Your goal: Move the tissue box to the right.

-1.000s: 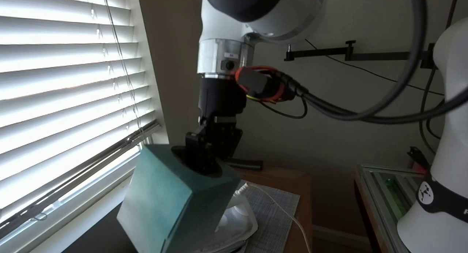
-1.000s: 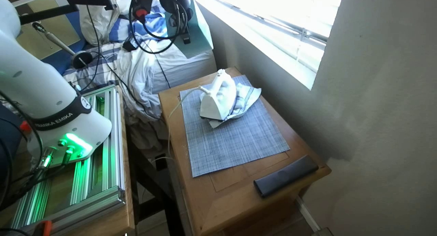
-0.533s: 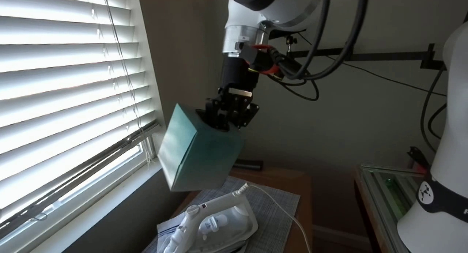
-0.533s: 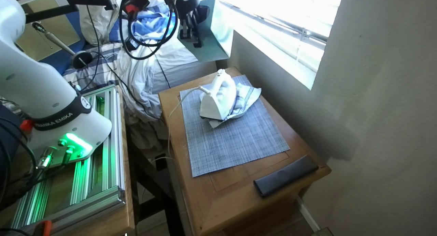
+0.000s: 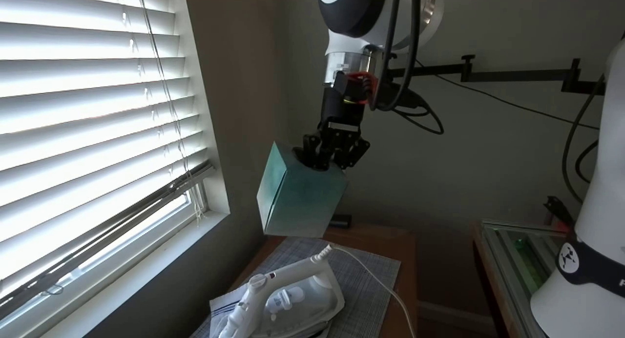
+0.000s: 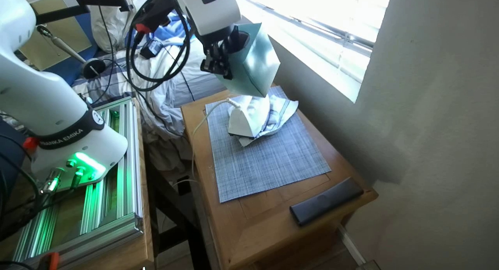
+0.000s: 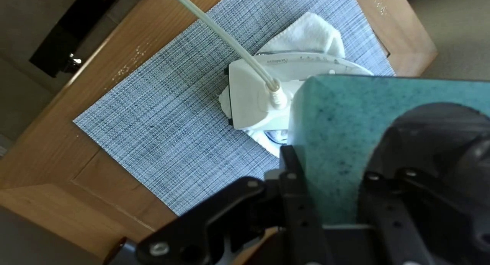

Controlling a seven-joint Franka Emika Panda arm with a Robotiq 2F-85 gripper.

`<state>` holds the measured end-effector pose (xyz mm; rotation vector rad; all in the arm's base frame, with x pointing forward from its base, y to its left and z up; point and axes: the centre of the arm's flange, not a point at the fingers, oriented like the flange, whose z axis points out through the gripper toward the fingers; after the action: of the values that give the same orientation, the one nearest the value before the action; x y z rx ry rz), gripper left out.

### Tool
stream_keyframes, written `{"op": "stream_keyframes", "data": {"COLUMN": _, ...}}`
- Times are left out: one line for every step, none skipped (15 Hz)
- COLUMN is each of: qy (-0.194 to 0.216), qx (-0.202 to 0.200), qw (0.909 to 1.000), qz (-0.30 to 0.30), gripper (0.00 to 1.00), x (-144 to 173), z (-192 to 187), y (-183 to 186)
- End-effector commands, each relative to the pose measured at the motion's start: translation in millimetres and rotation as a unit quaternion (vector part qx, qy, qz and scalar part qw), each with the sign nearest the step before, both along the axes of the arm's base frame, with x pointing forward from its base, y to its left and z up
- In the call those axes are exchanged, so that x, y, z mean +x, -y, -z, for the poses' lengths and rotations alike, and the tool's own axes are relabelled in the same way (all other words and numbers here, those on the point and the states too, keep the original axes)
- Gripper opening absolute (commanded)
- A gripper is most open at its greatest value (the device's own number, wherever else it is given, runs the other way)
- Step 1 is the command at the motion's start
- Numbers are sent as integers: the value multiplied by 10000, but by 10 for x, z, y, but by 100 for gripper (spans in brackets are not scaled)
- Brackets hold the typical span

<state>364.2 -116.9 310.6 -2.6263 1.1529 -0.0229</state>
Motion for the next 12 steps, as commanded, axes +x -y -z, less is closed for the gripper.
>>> {"op": "stream_keyframes", "data": {"qy": -3, "qx": 1, "qw": 10000, "qz": 8, "gripper": 6, "x": 1, "z": 0, "y": -4}}
{"op": "stream_keyframes", "data": {"qy": -5, "qx": 1, "qw": 10000, "qz": 13, "gripper": 1, "x": 1, "z": 0, "y": -4}}
{"op": "stream_keyframes", "data": {"qy": -32, "qx": -27, "qw": 9994, "qz": 332, "gripper": 1, "x": 51, "z": 11, "y": 77}}
{"op": "stream_keyframes", "data": {"qy": -50, "qx": -58, "qw": 9981, "qz": 609, "gripper": 1, "x": 75, "z": 12, "y": 145}}
{"op": "stream_keyframes", "data": {"qy": -145, "qx": -27, "qw": 9956, "qz": 929, "gripper": 1, "x": 91, "z": -1, "y": 242}}
{"op": "stream_keyframes", "data": {"qy": -180, "qx": -80, "qw": 9925, "qz": 1209, "gripper": 1, "x": 107, "z": 5, "y": 335}}
{"op": "stream_keyframes", "data": {"qy": -234, "qx": -150, "qw": 9889, "qz": 1461, "gripper": 1, "x": 114, "z": 25, "y": 441}}
{"op": "stream_keyframes", "data": {"qy": -305, "qx": -226, "qw": 9848, "qz": 1695, "gripper": 1, "x": 115, "z": 45, "y": 533}}
{"op": "stream_keyframes", "data": {"qy": -392, "qx": -329, "qw": 9802, "qz": 1912, "gripper": 1, "x": 113, "z": 77, "y": 622}}
{"op": "stream_keyframes", "data": {"qy": -514, "qx": -446, "qw": 9749, "qz": 2122, "gripper": 1, "x": 120, "z": 142, "y": 713}}
{"op": "stream_keyframes", "data": {"qy": -633, "qx": -540, "qw": 9694, "qz": 2310, "gripper": 1, "x": 117, "z": 198, "y": 780}}
{"op": "stream_keyframes", "data": {"qy": -764, "qx": -648, "qw": 9632, "qz": 2492, "gripper": 1, "x": 117, "z": 268, "y": 841}}
